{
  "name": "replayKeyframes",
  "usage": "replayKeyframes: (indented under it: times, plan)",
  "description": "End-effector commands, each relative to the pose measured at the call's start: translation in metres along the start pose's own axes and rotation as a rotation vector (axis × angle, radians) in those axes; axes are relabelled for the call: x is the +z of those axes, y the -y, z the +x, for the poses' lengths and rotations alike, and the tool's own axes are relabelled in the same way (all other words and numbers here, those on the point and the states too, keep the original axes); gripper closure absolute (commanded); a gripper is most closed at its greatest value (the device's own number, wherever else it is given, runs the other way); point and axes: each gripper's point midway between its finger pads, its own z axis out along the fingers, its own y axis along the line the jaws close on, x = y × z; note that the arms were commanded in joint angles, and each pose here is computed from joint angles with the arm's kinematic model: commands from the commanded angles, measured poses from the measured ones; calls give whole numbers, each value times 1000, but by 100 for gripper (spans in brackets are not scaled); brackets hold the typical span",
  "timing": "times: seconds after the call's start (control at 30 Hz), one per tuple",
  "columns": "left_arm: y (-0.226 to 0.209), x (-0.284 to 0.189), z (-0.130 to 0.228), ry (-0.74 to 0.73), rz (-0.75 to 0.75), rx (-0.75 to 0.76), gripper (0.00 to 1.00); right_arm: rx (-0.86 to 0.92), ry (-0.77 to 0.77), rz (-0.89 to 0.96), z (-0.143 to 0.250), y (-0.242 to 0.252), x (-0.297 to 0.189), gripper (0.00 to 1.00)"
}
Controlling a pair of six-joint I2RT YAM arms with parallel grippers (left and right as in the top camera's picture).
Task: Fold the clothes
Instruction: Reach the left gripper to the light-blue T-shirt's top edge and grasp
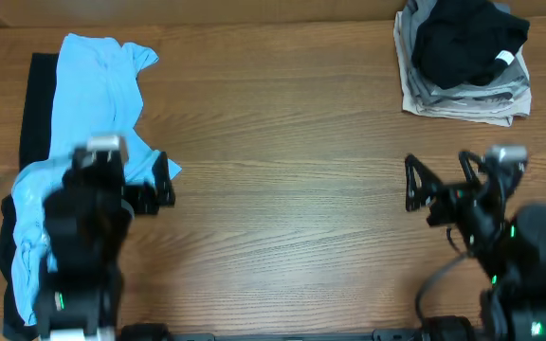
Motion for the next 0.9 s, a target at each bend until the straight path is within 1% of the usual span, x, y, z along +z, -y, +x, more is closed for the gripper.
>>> replayKeyframes:
  times: [0.0,0.1,0.27,0.3,0.33,0.37,0.4,0.5,0.63,0.87]
  plan:
    - [1,35,-7,-135,22,17,0,8,-70,-70,-9,-12,20,0]
    - [-2,74,6,-237,25,6,0,33,-150,-108,5,-12,43,0]
    - [-12,132,59,-418,3,-6,0,84,-298,-84,40,4,78,0]
    - [-14,140,70,-454,-1,5,0,95,-328,-81,47,6,84,0]
    - [-18,147,83,-493,-12,23,2,104,-355,-76,54,9,89,0]
    - [-21,152,94,-528,-23,31,8,114,-381,-69,61,12,94,2]
    - [-25,157,104,-561,-39,38,10,120,-400,-65,67,14,98,4]
    - [-36,167,132,-648,-91,48,14,140,-454,-52,82,21,108,4]
    - [-48,173,164,-752,-148,66,15,157,-504,-40,96,26,116,4]
    - [-59,179,203,-866,-191,83,16,167,-532,-33,105,29,119,4]
